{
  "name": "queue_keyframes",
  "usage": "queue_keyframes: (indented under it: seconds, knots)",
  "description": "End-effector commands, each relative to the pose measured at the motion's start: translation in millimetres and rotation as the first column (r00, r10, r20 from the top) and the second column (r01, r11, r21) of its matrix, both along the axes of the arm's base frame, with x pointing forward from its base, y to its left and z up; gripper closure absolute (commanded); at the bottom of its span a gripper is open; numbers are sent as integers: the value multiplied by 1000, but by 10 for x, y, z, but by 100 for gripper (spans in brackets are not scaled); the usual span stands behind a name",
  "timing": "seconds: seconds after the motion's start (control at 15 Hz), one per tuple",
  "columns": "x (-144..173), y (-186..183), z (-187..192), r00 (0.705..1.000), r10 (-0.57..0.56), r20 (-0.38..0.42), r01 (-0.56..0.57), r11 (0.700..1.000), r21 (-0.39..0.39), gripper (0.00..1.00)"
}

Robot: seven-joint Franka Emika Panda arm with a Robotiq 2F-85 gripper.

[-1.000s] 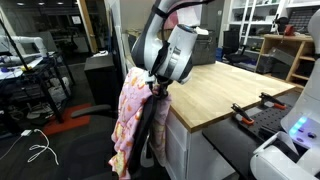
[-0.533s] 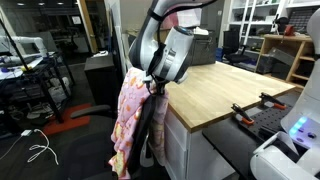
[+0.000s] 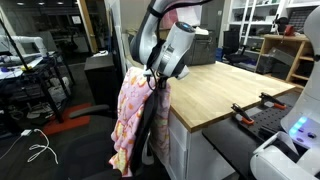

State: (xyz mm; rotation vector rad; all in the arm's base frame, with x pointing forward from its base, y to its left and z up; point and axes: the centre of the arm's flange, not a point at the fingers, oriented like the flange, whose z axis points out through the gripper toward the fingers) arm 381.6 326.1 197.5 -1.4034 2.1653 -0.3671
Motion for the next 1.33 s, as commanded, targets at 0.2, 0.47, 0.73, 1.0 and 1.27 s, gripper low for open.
queue_keyframes:
  seconds: [0.2, 0.47, 0.73, 1.0, 1.27]
  knots:
    - [347, -377, 439, 985, -173, -19, 174, 981, 88, 98]
    - [557, -692, 463, 989, -149, 3, 148, 986, 80, 98]
    - [809, -999, 500, 997, -70, 36, 68, 996, 63, 98]
    - [936, -1245, 540, 995, -94, 27, 90, 989, 119, 98]
    - [956, -1503, 611, 977, -212, 23, 207, 970, 128, 98]
